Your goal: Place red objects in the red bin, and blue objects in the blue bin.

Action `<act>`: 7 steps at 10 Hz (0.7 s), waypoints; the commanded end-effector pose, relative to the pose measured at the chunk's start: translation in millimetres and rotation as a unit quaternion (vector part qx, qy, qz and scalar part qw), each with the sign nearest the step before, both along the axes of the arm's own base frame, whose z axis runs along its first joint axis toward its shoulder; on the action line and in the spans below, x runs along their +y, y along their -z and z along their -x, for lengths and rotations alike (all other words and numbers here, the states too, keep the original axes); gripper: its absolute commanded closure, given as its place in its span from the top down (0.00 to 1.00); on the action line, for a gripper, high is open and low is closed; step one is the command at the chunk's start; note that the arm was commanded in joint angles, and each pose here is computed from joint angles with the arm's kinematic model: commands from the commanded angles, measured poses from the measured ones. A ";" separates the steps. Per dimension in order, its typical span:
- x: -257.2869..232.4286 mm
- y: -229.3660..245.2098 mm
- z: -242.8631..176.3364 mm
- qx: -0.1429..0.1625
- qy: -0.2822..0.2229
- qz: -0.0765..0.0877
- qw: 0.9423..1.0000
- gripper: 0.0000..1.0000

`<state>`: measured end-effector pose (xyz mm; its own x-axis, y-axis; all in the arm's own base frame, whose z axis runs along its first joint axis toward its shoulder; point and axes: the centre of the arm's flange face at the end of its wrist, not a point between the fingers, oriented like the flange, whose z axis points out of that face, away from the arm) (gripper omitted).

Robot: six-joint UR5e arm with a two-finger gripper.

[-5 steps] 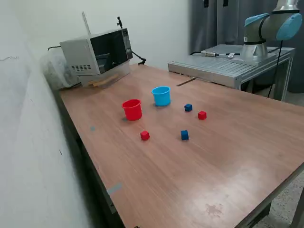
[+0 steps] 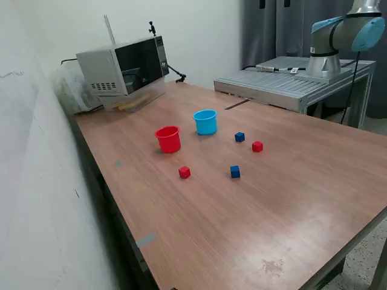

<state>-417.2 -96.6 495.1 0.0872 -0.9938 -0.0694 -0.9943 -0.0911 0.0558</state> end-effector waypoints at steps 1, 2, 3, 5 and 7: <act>-0.3 -1.2 0.4 0.003 -0.001 0.000 1.000 1.00; -1.1 0.4 0.0 0.001 -0.001 0.000 1.000 1.00; -0.3 -1.2 0.4 0.003 0.000 0.000 1.000 1.00; -3.0 -0.5 0.3 0.002 -0.003 0.000 1.000 1.00; -4.0 -1.3 -0.2 0.004 0.000 0.002 1.000 1.00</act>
